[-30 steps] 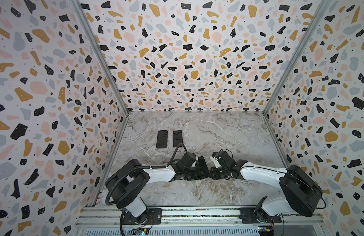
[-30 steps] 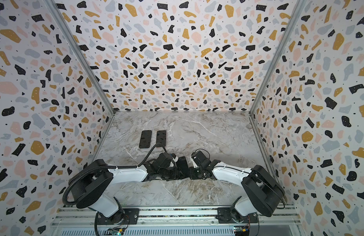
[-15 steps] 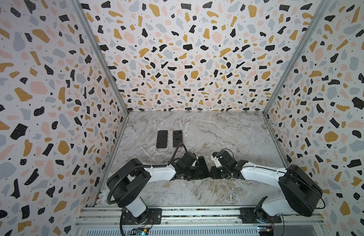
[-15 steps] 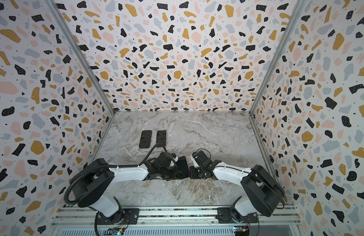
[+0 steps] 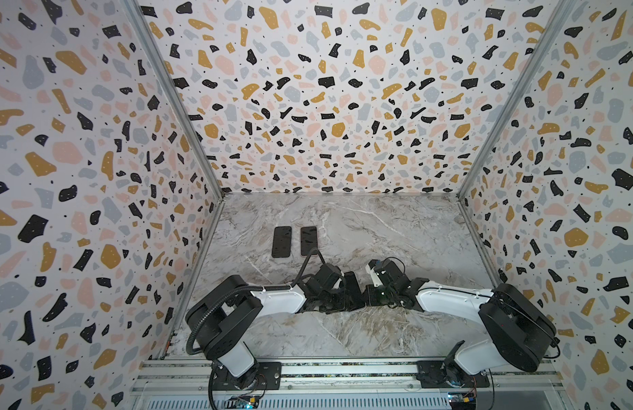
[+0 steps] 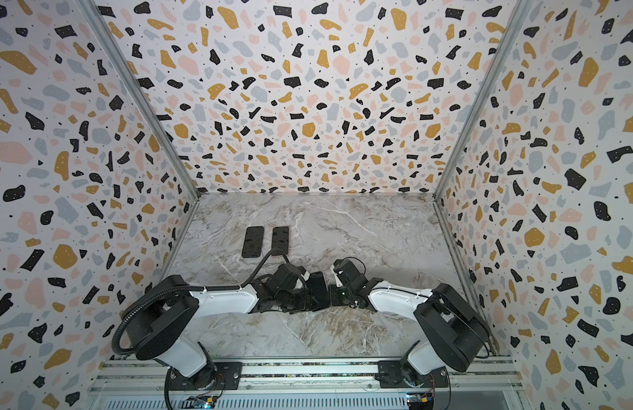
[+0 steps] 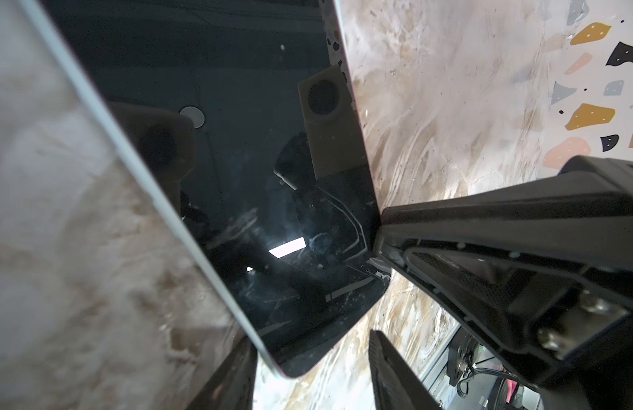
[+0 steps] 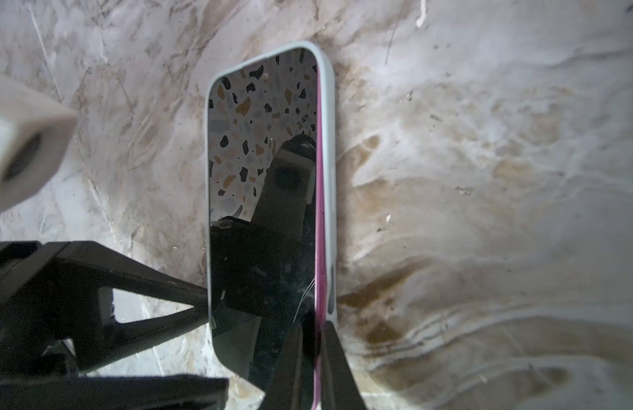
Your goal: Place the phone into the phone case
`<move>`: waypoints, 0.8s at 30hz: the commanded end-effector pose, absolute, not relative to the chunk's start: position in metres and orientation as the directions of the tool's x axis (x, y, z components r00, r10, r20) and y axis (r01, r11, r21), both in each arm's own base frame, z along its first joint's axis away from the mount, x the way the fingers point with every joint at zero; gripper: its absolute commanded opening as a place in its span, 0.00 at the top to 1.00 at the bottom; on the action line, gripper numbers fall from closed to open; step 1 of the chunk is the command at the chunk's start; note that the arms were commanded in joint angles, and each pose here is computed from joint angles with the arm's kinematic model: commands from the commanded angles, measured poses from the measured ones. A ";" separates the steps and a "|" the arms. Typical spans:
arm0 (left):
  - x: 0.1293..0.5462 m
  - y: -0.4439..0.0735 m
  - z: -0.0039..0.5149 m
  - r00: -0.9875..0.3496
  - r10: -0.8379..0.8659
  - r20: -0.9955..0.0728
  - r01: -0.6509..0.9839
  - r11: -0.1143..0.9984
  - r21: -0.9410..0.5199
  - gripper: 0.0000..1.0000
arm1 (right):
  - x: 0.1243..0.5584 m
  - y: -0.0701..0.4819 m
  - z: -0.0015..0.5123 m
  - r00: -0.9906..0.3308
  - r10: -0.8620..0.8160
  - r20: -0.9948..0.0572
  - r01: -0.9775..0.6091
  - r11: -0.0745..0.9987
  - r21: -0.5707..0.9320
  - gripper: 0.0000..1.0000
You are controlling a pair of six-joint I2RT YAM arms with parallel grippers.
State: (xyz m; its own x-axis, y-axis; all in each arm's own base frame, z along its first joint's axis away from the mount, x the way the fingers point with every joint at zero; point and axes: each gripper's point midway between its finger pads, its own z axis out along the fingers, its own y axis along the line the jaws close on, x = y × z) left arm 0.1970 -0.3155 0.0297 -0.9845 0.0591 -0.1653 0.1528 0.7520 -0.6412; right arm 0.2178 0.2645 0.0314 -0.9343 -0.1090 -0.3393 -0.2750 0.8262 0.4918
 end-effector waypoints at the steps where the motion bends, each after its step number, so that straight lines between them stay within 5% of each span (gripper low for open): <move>1: 0.190 -0.313 0.003 -0.985 0.089 -0.145 0.159 0.779 -0.607 0.46 | 0.152 0.287 0.012 -0.947 -0.283 -0.154 -0.318 0.750 0.579 0.89; 24: 0.181 -0.285 -0.006 -0.986 0.087 -0.142 0.149 0.842 -0.518 0.43 | 0.154 0.271 0.024 -0.944 -0.290 -0.160 -0.330 0.780 0.531 0.84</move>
State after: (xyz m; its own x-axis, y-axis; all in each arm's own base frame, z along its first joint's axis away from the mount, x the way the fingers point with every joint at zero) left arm 0.1973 -0.3137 0.0303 -0.9772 0.0702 -0.2003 0.1828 0.7579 -0.6262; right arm 0.2072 0.2621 0.0346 -0.9331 -0.1615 -0.3213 -0.3036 0.8326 0.4632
